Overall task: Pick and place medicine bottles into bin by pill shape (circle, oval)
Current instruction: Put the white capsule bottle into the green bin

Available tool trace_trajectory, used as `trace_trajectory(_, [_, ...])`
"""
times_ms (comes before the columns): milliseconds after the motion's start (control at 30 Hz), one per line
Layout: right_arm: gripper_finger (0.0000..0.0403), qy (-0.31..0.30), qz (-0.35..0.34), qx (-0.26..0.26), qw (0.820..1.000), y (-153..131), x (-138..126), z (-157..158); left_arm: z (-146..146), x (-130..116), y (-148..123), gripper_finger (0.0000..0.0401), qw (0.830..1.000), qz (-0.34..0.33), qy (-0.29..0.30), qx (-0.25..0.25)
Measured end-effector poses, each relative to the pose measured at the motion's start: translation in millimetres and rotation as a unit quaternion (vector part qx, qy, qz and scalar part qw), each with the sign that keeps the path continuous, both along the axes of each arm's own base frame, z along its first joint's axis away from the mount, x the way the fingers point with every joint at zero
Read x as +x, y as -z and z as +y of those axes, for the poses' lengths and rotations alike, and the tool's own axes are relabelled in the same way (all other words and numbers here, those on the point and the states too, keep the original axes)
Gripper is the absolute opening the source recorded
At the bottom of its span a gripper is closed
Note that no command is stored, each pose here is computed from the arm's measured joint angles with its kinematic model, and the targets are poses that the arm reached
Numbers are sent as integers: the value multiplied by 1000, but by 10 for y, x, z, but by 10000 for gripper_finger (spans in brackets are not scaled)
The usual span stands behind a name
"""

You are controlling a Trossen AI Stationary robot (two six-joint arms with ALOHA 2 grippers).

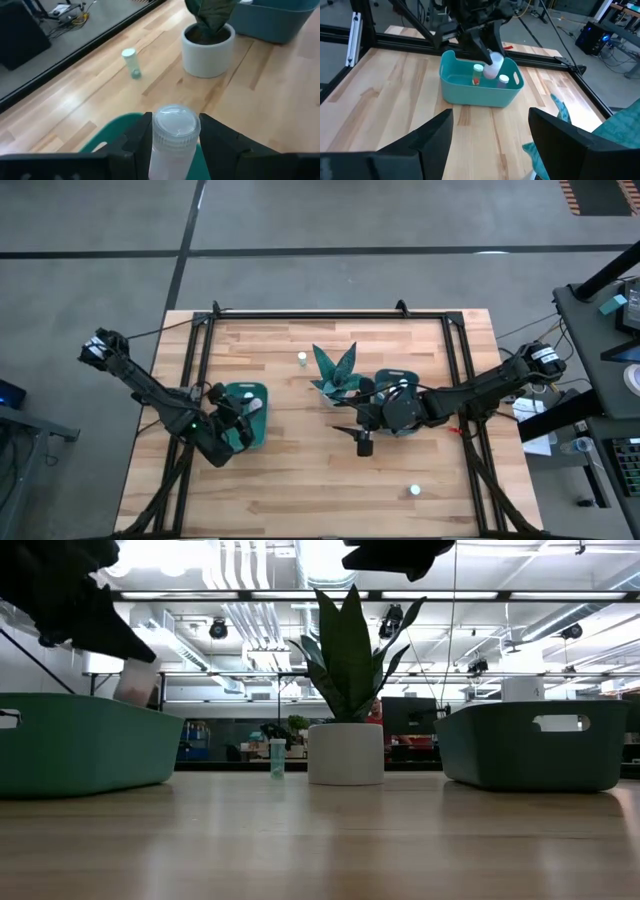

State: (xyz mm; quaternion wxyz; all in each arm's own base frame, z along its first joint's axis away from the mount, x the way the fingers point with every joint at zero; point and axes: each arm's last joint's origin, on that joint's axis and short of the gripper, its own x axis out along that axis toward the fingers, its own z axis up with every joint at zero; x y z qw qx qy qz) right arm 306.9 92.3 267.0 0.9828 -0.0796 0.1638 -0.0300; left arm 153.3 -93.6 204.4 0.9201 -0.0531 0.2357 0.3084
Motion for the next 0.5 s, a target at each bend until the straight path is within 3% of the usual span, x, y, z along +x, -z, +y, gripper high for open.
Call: trace_trajectory(500, [248,0,2,-1,1000,15,-4,-1,-35,36,462,129,998,29,-55,-10])
